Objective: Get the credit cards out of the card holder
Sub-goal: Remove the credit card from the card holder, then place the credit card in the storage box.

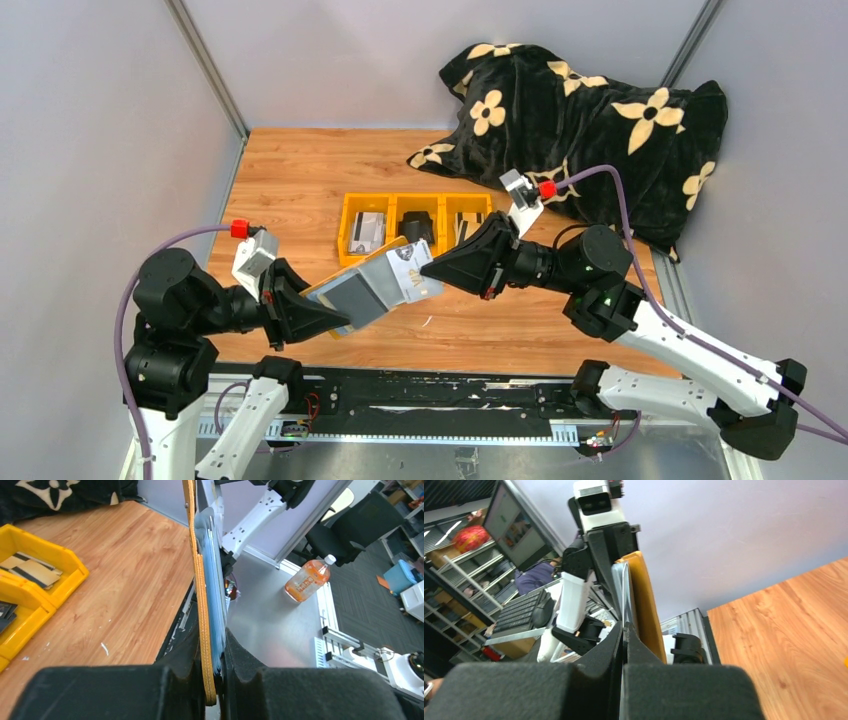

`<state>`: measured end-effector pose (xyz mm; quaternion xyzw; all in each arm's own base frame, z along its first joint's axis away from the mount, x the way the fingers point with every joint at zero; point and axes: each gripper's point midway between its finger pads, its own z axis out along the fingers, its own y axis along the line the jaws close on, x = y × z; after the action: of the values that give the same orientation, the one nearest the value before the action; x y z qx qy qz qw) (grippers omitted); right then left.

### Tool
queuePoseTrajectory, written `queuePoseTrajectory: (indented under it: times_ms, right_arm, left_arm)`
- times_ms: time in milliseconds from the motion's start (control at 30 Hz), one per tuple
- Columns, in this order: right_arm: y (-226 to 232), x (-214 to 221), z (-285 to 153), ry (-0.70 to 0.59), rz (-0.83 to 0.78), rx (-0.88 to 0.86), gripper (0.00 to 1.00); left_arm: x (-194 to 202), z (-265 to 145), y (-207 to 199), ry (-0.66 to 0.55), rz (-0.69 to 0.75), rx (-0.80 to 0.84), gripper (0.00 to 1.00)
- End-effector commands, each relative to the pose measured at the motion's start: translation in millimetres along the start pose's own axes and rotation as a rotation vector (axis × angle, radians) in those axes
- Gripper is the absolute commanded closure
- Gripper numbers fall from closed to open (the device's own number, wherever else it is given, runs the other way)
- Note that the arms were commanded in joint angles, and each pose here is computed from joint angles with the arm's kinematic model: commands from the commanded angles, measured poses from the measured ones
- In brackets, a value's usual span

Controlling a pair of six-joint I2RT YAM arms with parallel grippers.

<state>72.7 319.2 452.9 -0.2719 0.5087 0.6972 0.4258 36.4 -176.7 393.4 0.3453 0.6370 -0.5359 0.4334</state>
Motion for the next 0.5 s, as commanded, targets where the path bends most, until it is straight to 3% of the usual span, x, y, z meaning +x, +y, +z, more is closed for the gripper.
queuePoseTrajectory:
  times_ms: [0,167,467]
  right_arm:
    - [-17.1,-4.2,-15.8,-0.015,0.020,0.080,1.00]
    - [-42.8,-10.9,-40.4,-0.046,0.025,0.215,1.00]
    - [-111.2,12.1,-100.4,-0.099,0.165,0.459,1.00]
  left_arm:
    - [7.0,0.2,17.0,0.018,0.008,-0.067,1.00]
    - [20.3,-3.1,40.1,0.074,0.045,-0.161,1.00]
    - [27.8,-5.0,33.8,0.093,0.102,-0.127,1.00]
